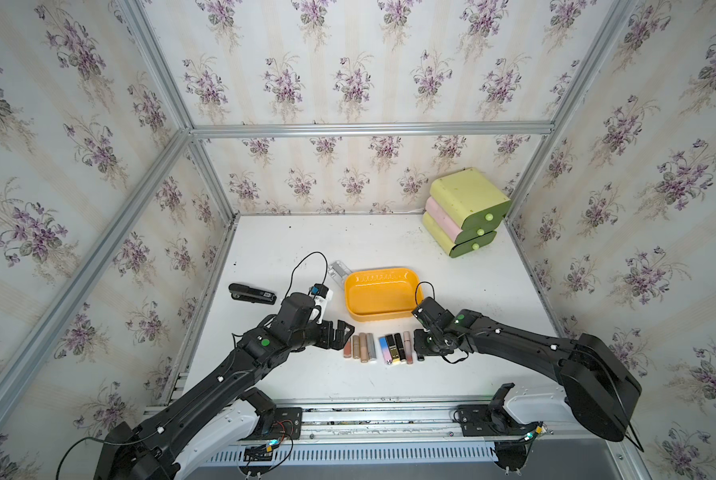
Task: Put the lipstick into the storage box
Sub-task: Pick up the lipstick at the center of the board.
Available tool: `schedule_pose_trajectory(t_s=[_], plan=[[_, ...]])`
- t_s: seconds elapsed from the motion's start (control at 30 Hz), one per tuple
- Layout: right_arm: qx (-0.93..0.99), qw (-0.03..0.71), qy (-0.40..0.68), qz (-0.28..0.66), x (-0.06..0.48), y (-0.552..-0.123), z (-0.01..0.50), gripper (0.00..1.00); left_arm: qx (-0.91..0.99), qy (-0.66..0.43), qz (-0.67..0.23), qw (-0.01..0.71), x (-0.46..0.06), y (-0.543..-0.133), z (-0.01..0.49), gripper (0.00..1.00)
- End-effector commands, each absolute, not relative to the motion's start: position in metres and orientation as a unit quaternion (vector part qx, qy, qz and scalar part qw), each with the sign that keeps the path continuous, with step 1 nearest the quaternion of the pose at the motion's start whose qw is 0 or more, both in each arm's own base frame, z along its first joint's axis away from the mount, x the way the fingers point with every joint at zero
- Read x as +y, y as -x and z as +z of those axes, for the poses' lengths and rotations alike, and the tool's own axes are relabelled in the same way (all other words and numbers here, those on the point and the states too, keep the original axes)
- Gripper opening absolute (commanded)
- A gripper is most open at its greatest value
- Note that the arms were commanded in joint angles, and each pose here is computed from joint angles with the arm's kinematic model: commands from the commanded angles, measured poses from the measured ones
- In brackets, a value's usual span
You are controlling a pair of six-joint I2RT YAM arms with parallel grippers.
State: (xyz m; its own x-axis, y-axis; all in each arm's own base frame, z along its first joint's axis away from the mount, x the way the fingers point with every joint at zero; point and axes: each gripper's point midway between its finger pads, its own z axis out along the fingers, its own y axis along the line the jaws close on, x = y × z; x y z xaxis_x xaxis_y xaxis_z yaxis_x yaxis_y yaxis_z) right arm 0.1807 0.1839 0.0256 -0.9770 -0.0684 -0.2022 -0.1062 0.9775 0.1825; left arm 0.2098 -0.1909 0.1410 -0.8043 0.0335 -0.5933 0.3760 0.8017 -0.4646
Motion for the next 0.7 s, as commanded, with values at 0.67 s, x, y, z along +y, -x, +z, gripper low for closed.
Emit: schedule_pose_trajectory(t_s=[0.67], plan=[[0.991, 0.099, 0.061, 0.073, 0.181, -0.184, 0.012, 0.15, 0.906, -0.105, -0.283, 0.297, -0.187, -0.214, 0.141, 1.0]])
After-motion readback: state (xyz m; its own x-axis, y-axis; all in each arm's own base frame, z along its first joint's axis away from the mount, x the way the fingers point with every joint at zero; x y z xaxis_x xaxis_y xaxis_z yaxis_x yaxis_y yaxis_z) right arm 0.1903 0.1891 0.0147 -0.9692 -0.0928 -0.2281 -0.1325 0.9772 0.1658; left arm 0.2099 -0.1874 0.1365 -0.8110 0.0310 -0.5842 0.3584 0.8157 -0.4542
